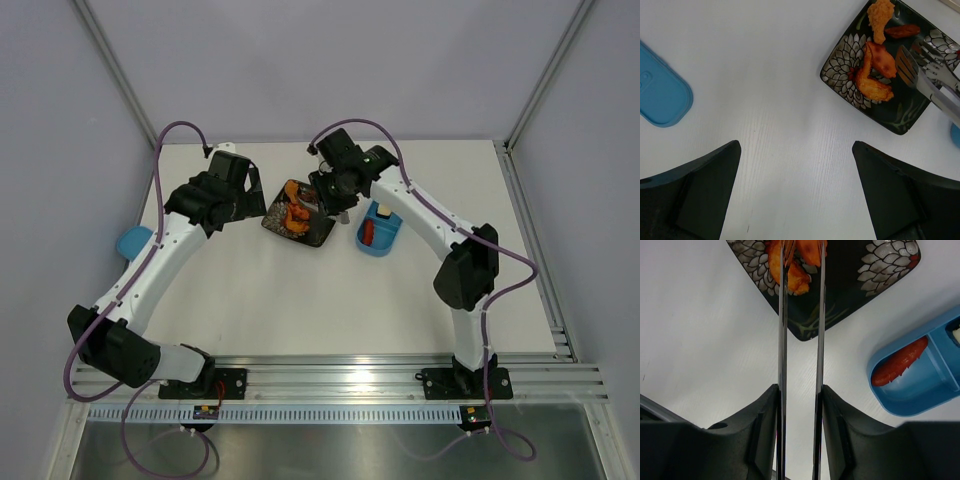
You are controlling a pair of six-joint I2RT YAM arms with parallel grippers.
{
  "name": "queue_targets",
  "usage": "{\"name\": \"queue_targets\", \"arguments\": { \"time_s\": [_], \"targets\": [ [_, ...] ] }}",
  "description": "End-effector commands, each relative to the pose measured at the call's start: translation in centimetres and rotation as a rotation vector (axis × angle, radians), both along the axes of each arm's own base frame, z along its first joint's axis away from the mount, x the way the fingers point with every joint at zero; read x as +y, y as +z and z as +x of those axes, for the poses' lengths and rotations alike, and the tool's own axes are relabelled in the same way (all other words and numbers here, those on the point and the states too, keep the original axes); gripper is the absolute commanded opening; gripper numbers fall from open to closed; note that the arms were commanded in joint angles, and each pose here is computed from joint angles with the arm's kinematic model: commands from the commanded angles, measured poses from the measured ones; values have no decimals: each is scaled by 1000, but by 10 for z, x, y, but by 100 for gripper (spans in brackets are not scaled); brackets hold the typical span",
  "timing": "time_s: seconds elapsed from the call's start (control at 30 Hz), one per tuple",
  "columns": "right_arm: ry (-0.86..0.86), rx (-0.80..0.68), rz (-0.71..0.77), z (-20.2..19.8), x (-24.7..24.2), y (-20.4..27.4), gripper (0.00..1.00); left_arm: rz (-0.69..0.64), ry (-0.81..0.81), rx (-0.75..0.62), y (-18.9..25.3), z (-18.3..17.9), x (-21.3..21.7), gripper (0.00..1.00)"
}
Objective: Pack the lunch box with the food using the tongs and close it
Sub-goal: Adjust the fake food on the plate, then pick up the fake food from the plate.
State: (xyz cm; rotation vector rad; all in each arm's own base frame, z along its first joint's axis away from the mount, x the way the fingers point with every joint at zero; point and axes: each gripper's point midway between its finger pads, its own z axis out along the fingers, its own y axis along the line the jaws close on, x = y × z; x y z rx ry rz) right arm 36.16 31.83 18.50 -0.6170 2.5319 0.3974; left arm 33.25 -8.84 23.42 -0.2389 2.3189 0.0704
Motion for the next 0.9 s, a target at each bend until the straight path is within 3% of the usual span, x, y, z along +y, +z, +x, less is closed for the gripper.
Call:
{"name": "queue_targets", "arguments": {
  "time_s": [0.0,0.87],
  "targets": [
    [23,-16,3,7,9,3,45,-31,6,-74,21,11,-3,99],
    [84,9,-77,18,13,-36,51,-34,2,-69,20,17,-7,99]
  ]
}}
